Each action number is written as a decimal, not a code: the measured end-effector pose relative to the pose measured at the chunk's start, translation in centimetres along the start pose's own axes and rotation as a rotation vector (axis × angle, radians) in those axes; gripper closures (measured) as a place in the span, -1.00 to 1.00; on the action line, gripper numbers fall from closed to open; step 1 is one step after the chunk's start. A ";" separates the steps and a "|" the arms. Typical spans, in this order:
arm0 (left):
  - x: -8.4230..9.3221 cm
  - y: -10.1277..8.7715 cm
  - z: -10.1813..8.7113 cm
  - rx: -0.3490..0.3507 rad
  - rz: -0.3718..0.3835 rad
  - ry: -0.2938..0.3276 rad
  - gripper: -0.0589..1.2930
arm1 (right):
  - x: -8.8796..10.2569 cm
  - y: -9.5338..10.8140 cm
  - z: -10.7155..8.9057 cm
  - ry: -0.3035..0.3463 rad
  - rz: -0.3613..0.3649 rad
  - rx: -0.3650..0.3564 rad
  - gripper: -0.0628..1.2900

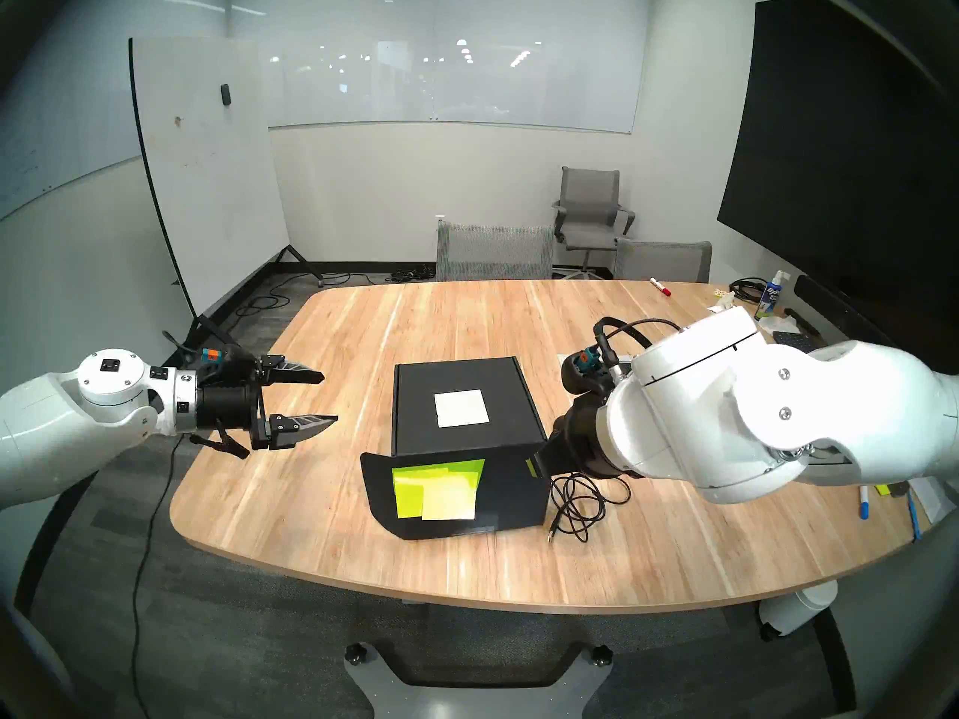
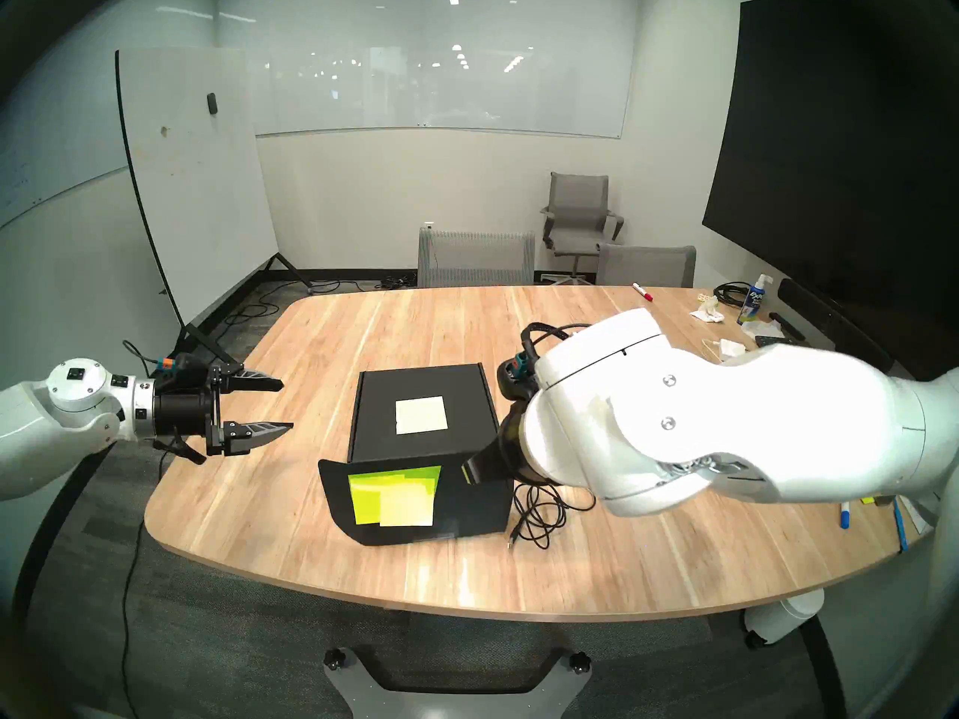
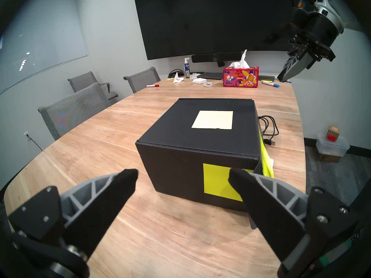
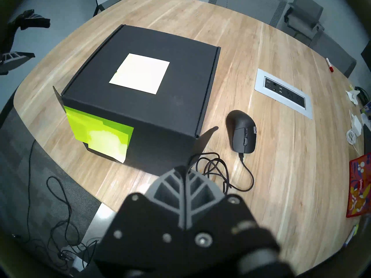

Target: Open the box and place the mouse inside

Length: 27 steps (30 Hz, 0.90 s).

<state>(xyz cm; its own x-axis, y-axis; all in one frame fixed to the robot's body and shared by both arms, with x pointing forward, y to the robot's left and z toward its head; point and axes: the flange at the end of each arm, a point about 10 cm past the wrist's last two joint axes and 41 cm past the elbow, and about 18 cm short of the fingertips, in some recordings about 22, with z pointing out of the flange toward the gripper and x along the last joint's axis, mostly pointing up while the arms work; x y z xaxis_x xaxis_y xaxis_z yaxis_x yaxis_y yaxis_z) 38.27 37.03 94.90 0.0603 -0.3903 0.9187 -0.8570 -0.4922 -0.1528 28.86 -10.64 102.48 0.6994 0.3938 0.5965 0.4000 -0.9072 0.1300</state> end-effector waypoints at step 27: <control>0.0 0.0 0.0 0.000 0.000 0.000 -0.91 | -1.0 -1.6 -0.4 -0.055 0.064 -0.106 -0.91</control>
<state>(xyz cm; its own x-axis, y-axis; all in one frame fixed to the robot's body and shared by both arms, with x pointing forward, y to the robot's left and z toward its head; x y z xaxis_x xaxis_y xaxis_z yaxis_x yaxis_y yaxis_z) 38.27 37.04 94.92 0.0600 -0.3903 0.9187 -0.8569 -0.4921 -0.1531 27.30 -9.65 102.05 0.7540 0.3392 0.5625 0.2905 -0.9402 0.1777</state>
